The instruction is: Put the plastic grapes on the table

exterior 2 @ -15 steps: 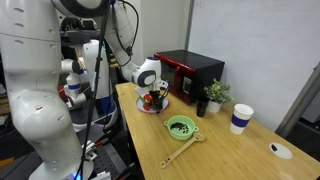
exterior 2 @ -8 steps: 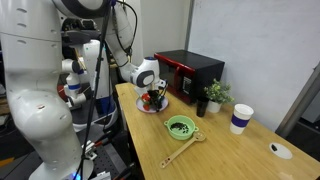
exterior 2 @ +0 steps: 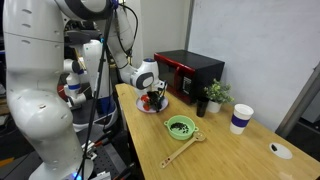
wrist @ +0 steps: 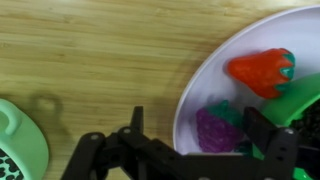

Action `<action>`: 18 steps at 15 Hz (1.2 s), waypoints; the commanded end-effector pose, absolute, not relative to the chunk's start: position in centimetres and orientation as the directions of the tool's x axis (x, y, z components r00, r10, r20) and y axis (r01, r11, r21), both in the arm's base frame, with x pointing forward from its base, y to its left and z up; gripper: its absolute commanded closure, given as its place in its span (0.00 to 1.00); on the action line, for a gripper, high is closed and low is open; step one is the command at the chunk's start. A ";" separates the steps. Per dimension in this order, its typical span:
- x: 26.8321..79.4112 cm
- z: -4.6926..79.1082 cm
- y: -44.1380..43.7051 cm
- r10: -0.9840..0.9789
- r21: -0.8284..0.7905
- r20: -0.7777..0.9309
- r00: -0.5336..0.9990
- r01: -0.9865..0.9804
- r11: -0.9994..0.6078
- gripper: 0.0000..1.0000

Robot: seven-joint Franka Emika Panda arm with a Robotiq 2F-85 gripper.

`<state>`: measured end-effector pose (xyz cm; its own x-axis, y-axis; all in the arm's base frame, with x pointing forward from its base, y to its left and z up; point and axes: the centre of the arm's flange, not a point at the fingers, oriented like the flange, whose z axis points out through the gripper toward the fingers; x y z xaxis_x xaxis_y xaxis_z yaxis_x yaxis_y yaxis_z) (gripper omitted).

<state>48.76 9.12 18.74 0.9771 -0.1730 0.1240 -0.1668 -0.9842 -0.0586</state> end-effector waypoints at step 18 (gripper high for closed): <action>49.6 18.6 11.7 -0.206 -0.141 0.187 0.961 -0.182 -0.973 0.00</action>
<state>49.47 10.98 19.37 0.9648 -0.1939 0.1775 -0.1768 -0.9783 -0.1078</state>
